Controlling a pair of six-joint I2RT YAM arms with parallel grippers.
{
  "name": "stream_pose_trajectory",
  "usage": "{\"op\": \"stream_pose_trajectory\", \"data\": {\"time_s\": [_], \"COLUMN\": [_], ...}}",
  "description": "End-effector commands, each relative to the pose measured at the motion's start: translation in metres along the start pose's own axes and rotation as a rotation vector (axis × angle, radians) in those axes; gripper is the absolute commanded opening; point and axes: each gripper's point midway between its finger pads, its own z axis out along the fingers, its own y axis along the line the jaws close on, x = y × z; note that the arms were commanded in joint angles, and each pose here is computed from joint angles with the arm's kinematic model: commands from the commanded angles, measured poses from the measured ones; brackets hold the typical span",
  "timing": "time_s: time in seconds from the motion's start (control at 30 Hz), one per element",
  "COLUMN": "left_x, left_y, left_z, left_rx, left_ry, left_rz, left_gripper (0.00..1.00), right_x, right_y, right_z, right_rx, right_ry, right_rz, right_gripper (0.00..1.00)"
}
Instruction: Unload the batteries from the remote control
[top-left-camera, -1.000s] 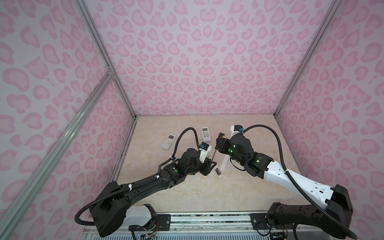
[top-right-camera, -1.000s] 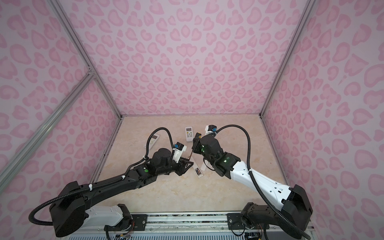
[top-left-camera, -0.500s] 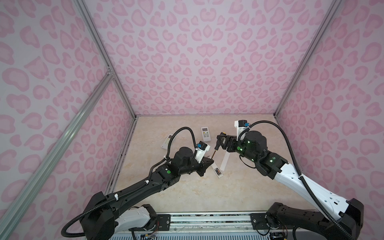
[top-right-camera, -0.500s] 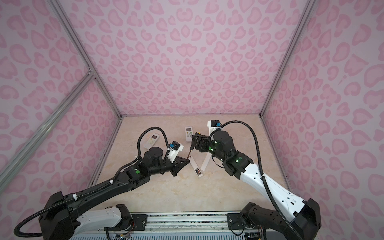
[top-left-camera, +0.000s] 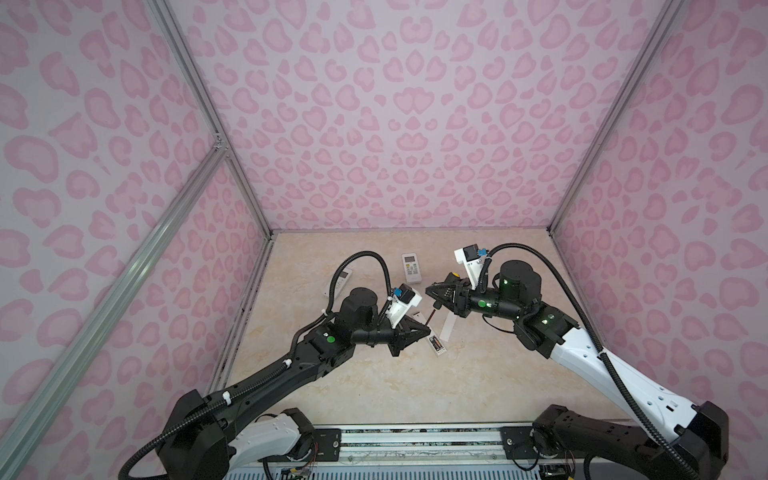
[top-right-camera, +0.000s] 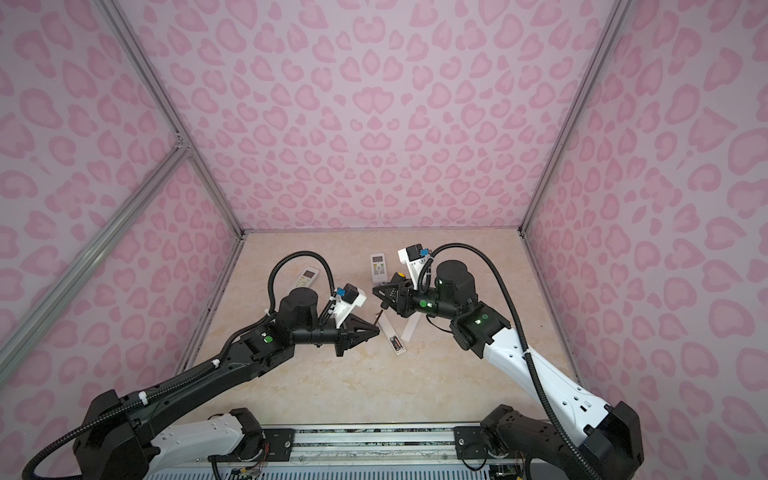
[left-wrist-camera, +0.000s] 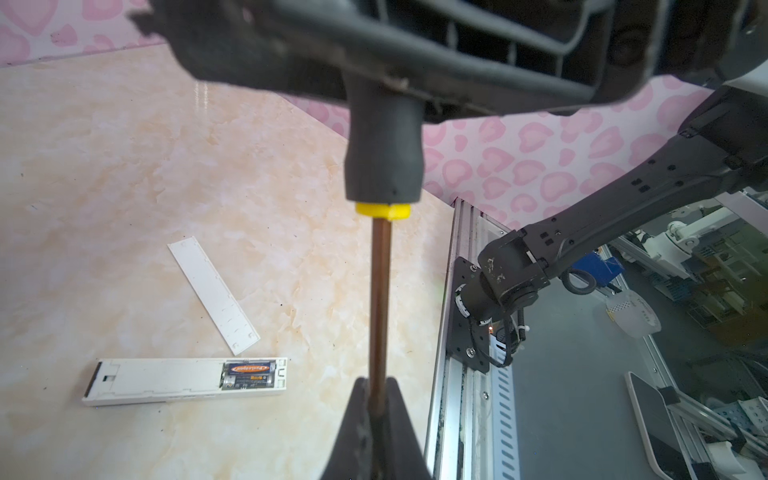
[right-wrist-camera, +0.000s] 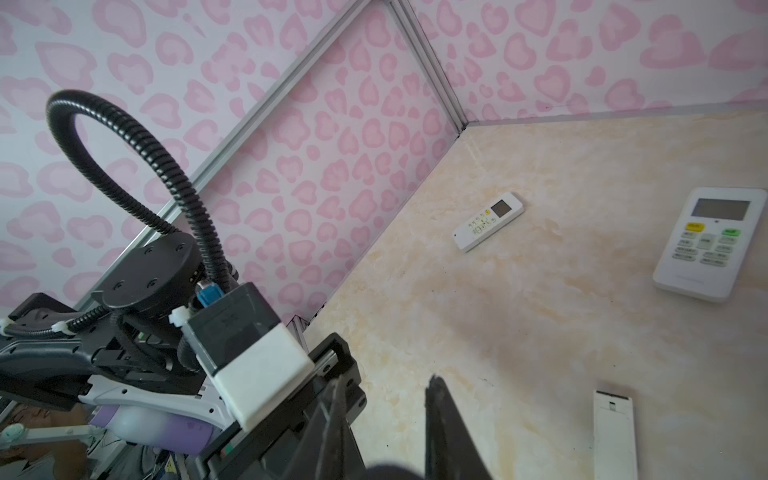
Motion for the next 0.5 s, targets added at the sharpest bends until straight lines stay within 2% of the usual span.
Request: {"op": "stream_pose_trajectory", "data": {"time_s": [0.0, 0.07, 0.1, 0.17, 0.23, 0.4, 0.47], "left_x": [-0.003, 0.000, 0.002, 0.004, 0.008, 0.025, 0.035], "left_y": [0.003, 0.011, 0.014, 0.023, 0.035, 0.076, 0.087], "left_z": [-0.001, 0.000, 0.001, 0.000, 0.000, -0.002, 0.000], "left_rx": [-0.015, -0.052, -0.069, -0.115, -0.180, -0.382, -0.418], "left_ry": [-0.006, 0.000, 0.003, 0.006, 0.014, 0.026, 0.022], "left_rz": [-0.006, -0.018, -0.024, -0.042, -0.072, -0.215, -0.282], "left_gripper": [0.04, 0.09, 0.17, 0.45, 0.57, 0.61, 0.60], "right_x": [-0.007, -0.008, -0.009, -0.009, -0.010, -0.004, 0.003], "right_y": [-0.003, -0.009, -0.013, -0.025, -0.042, -0.095, -0.107], "right_z": [-0.001, -0.003, -0.004, -0.007, -0.014, -0.040, -0.044], "right_rx": [0.018, 0.049, 0.068, 0.128, 0.227, 0.533, 0.597], "right_ry": [-0.044, -0.065, -0.081, -0.106, -0.136, -0.200, -0.202], "right_rz": [-0.016, -0.008, -0.003, 0.010, 0.005, -0.005, -0.025], "right_gripper": [0.00, 0.00, 0.00, 0.00, 0.00, 0.00, 0.00]}}
